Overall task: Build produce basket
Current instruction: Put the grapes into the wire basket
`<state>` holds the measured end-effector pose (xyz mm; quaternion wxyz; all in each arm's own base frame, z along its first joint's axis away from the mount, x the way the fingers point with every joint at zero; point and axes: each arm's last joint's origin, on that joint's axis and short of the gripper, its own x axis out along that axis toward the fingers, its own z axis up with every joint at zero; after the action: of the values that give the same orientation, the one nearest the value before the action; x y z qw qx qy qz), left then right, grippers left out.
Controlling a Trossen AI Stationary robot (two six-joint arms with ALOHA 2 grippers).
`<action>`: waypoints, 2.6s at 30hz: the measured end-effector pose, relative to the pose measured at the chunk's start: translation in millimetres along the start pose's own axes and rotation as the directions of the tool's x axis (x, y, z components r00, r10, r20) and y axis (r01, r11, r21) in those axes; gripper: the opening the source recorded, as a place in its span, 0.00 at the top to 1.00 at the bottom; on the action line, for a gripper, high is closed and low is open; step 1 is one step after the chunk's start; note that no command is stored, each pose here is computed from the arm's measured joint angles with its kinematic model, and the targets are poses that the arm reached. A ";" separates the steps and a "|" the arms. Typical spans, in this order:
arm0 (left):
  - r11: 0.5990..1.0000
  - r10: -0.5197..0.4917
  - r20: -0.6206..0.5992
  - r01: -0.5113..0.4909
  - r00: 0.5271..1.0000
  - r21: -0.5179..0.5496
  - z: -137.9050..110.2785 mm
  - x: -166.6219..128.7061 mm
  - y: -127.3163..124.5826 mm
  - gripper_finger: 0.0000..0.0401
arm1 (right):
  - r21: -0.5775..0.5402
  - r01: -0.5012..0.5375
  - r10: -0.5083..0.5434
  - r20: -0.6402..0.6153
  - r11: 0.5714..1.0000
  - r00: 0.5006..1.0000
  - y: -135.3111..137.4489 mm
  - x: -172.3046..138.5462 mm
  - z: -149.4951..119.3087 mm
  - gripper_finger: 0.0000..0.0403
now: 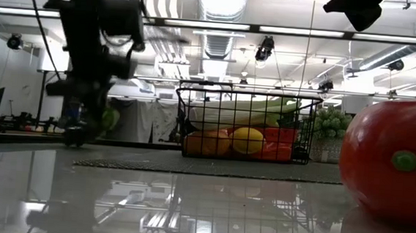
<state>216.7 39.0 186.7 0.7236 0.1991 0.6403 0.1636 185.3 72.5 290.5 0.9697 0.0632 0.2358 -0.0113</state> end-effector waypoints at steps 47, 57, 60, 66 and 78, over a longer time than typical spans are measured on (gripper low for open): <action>0.772 -0.507 0.738 0.147 -0.446 0.619 101.9 -154.9 49.8 1.00 | -0.094 -0.072 0.069 -0.036 0.993 0.997 16.3 -1.9 -8.0 0.66; 0.905 -0.258 0.931 0.274 -0.257 0.326 119.5 -107.8 81.9 1.00 | -0.103 -0.083 0.080 -0.041 0.991 0.996 18.6 -2.8 -9.7 0.66; 0.943 -0.081 0.989 0.313 -0.127 0.117 121.3 -85.0 99.6 1.00 | -0.103 -0.083 0.080 -0.041 0.991 0.996 18.6 -2.8 -9.8 0.66; 0.923 0.142 0.980 0.340 0.138 -0.182 126.5 -28.3 119.4 1.00 | -0.103 -0.081 0.077 -0.042 0.991 0.996 18.4 -2.5 -10.3 0.66; 0.856 0.308 0.869 0.285 0.388 -0.431 134.1 27.7 117.8 0.99 | -0.101 -0.081 0.077 -0.042 0.992 0.996 18.4 -2.4 -10.5 0.66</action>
<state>355.3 144.3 235.0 0.9771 0.0580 0.0594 0.1960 179.4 92.1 284.5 0.9667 0.0228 0.2516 0.0404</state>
